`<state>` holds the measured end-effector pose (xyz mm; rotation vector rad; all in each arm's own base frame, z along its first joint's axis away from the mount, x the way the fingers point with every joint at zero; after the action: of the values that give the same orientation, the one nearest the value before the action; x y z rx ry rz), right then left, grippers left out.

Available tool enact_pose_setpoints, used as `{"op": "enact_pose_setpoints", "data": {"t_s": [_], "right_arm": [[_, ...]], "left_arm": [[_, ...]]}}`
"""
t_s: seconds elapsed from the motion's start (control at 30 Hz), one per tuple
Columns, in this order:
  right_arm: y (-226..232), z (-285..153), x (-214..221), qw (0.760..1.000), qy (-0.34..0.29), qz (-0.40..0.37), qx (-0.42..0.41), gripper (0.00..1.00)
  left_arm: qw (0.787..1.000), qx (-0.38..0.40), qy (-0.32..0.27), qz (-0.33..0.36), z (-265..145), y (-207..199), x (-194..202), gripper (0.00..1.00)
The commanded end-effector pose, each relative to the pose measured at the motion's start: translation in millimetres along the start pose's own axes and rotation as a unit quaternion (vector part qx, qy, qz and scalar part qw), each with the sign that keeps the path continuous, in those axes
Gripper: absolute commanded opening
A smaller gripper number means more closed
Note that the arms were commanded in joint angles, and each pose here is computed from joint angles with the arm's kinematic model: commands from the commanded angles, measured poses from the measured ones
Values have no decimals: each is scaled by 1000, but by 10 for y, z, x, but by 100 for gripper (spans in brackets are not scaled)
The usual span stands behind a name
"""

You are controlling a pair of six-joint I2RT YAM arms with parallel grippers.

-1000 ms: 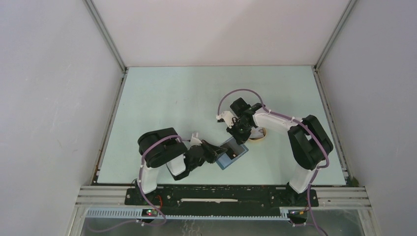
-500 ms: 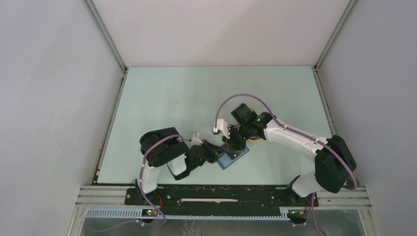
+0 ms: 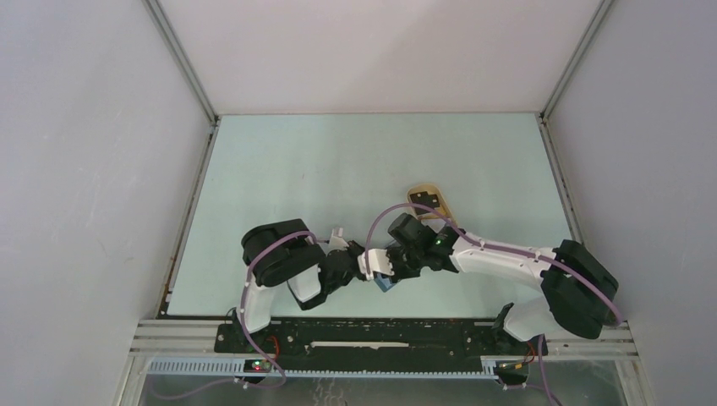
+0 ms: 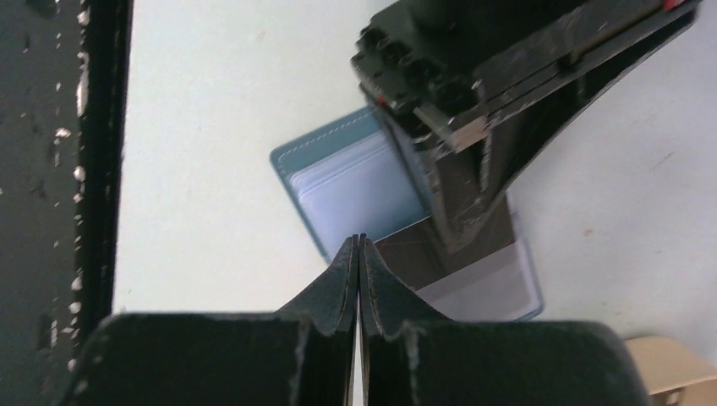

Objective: Put the credit cards into the card holder
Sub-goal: Insert the credit card into the card holder.

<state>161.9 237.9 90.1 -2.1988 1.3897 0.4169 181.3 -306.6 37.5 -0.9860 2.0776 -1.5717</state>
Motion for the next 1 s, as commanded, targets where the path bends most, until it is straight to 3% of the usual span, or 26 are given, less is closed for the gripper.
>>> {"op": "enact_pose_setpoints", "data": {"t_s": [0.0, 0.97], "right_arm": [[-196, 52, -135, 996, -4, -59, 60, 6], [-157, 272, 75, 987, 87, -112, 71, 4]], "left_arm": [[1000, 3, 6, 4, 24, -4, 10, 14], [1000, 6, 10, 5, 33, -10, 14, 19]]}}
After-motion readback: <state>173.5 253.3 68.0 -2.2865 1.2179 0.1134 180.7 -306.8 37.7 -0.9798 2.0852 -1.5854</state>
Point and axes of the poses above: each gripper's point midway between its finger pads, its own z axis out along the fingers, its own y axis along the line the jaws close on, x = y × z, the point moved 5 cm from there along -z, back along the fingers, and after that the axes turned 9 degrees about -z, right-handed, at the moved point
